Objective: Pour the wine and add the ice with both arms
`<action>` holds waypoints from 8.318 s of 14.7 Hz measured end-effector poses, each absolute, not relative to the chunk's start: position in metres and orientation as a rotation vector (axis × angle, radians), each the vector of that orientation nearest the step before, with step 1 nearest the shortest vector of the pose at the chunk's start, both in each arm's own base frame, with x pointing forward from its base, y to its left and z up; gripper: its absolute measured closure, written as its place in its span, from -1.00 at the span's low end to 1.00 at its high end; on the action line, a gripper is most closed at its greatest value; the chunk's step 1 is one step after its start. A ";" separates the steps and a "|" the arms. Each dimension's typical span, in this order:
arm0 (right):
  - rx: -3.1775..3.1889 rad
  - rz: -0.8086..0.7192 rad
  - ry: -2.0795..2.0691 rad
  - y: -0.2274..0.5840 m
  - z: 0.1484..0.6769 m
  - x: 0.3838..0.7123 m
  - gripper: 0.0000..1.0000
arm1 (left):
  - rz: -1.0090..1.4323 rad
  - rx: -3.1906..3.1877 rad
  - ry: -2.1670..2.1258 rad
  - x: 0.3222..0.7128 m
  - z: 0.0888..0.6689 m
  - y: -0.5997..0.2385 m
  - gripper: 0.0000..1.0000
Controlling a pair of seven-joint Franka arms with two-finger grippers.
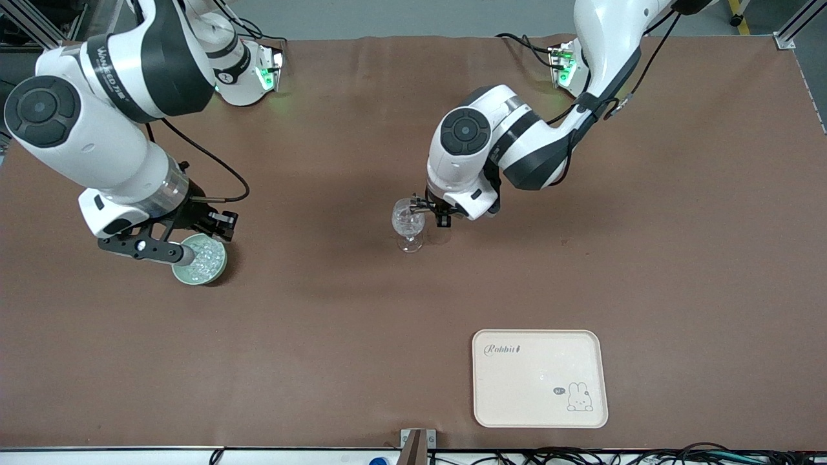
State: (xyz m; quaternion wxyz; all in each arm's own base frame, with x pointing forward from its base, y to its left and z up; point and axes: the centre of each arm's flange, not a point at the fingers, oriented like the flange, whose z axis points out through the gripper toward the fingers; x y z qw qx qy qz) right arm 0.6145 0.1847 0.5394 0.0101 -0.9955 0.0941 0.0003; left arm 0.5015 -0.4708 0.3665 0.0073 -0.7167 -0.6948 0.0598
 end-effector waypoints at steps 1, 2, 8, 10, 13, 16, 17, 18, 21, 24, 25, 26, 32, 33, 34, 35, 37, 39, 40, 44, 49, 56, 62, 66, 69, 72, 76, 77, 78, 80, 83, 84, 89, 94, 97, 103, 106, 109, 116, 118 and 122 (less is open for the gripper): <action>-3.107 0.001 0.294 0.185 0.539 0.614 0.50 | 0.185 -2.238 -2.179 0.504 0.368 -0.469 0.58; -3.107 0.001 0.294 0.185 0.539 0.614 0.50 | 0.184 -2.239 -2.183 0.507 0.369 -0.466 0.58; -3.107 0.001 0.294 0.185 0.539 0.614 0.50 | 0.491 -2.306 -2.128 0.529 0.381 -0.446 0.58; -3.106 -0.001 0.297 0.186 0.539 0.614 0.50 | 0.584 -2.335 -2.115 0.538 0.386 -0.437 0.58; -3.094 -0.018 0.344 0.201 0.537 0.614 0.50 | 0.719 -2.372 -2.159 0.568 0.398 -0.407 0.58; -3.073 -0.045 0.426 0.244 0.525 0.608 0.50 | 0.868 -2.425 -2.281 0.614 0.415 -0.353 0.58; -3.067 -0.046 0.464 0.265 0.517 0.604 0.50 | 0.923 -2.437 -2.330 0.629 0.417 -0.331 0.58; -3.059 -0.048 0.502 0.288 0.509 0.599 0.50 | 0.988 -2.443 -2.382 0.644 0.415 -0.308 0.58; -3.036 -0.072 0.558 0.354 0.482 0.580 0.50 | 1.190 -2.397 -2.550 0.685 0.396 -0.243 0.58; -3.027 -0.074 0.521 0.402 0.457 0.562 0.50 | 1.285 -2.386 -2.650 0.718 0.364 -0.184 0.58; -3.021 -0.074 0.519 0.418 0.449 0.555 0.50 | 1.308 -2.375 -2.685 0.727 0.352 -0.164 0.58; -3.014 -0.082 0.524 0.434 0.440 0.548 0.50 | 1.349 -2.336 -2.733 0.735 0.339 -0.145 0.58; -3.027 -0.077 0.471 0.492 0.406 0.511 0.50 | 1.376 -2.331 -2.841 0.755 0.265 -0.072 0.58; -3.028 -0.077 0.461 0.496 0.406 0.508 0.50 | 1.369 -2.350 -2.842 0.756 0.255 -0.063 0.58; -3.028 -0.078 0.454 0.498 0.407 0.505 0.50 | 1.364 -2.371 -2.839 0.756 0.245 -0.055 0.58; -3.028 -0.078 0.450 0.500 0.407 0.504 0.50 | 1.369 -2.383 -2.842 0.756 0.234 -0.048 0.58; -3.029 -0.078 0.449 0.500 0.406 0.504 0.50 | 1.428 -2.400 -2.883 0.754 0.210 -0.033 0.58; -3.032 -0.077 0.452 0.499 0.404 0.505 0.50 | 1.503 -2.384 -2.938 0.751 0.185 -0.022 0.58; -3.034 -0.076 0.453 0.499 0.403 0.505 0.50 | 1.529 -2.366 -2.950 0.749 0.174 -0.020 0.58; -3.052 -0.082 0.448 0.498 0.395 0.507 0.36 | 1.610 -2.286 -2.980 0.746 0.149 -0.024 0.58; -3.072 -0.119 0.438 0.486 0.394 0.519 -0.59 | 1.663 -2.229 -3.023 0.750 0.138 -0.027 0.58; -3.121 -0.084 0.346 0.363 0.461 0.587 -1.00 | 1.622 -2.232 -3.059 0.755 0.123 -0.030 0.58; -3.106 -0.130 0.333 0.133 0.540 0.635 -1.00 | 1.625 -2.240 -3.092 0.754 0.112 -0.036 0.58; -3.118 -0.098 0.253 0.009 0.571 0.609 -1.00 | 1.604 -2.272 -3.090 0.755 0.112 -0.036 0.48; -3.133 -0.056 0.230 -0.034 0.594 0.583 -0.99 | 1.603 -2.272 -3.093 0.756 0.113 -0.035 -0.04; -3.137 -0.026 0.191 -0.056 0.612 0.563 -0.99 | 1.601 -2.275 -3.096 0.757 0.115 -0.034 -0.29; -3.153 0.002 0.140 -0.066 0.629 0.544 -0.99 | 1.426 -2.498 -2.949 0.760 0.129 -0.017 -0.99; -3.163 0.005 0.129 -0.066 0.632 0.541 -0.99 | 1.381 -2.598 -2.839 0.759 0.138 -0.009 -0.99; -3.171 -0.002 0.113 -0.066 0.635 0.540 -0.99 | 1.354 -2.682 -2.724 0.758 0.148 0.003 -1.00; -3.180 -0.038 0.087 -0.068 0.646 0.539 -0.99 | 1.316 -2.806 -2.498 0.751 0.169 0.029 -1.00; -3.184 -0.073 0.072 -0.079 0.661 0.536 -1.00 | 1.178 -2.945 -2.170 0.743 0.214 0.046 -1.00; -3.183 -0.052 0.065 -0.081 0.660 0.535 -1.00 | 1.125 -2.980 -2.066 0.741 0.232 0.044 -1.00; -3.180 -0.004 0.051 -0.081 0.657 0.532 -1.00 | 0.803 -3.091 -1.599 0.732 0.328 0.014 -1.00; -3.181 0.001 0.036 -0.079 0.655 0.533 -1.00 | 0.392 -3.164 -0.954 0.715 0.414 -0.070 -1.00; -3.181 0.007 -0.023 -0.079 0.654 0.534 -1.00 | 0.265 -3.146 -0.624 0.703 0.434 -0.108 -1.00; -3.180 0.013 -0.046 -0.078 0.652 0.535 -1.00 | -0.004 -3.111 -0.053 0.688 0.506 -0.125 -1.00; -3.180 0.019 -0.048 -0.078 0.650 0.536 -1.00 | -0.099 -3.069 0.127 0.674 0.549 -0.128 -1.00; -3.181 0.017 -0.049 -0.078 0.648 0.538 -1.00 | -0.164 -3.041 0.181 0.658 0.584 -0.137 -1.00; -3.188 -0.038 -0.043 -0.081 0.648 0.546 -1.00 | -0.116 -3.065 0.133 0.617 0.642 -0.123 -1.00; -3.189 -0.040 -0.043 -0.081 0.649 0.547 -1.00 | -0.093 -3.054 0.121 0.600 0.653 -0.120 -1.00; -3.184 -0.055 -0.047 -0.079 0.646 0.552 -1.00 | -0.043 -3.075 0.067 0.561 0.661 -0.115 -1.00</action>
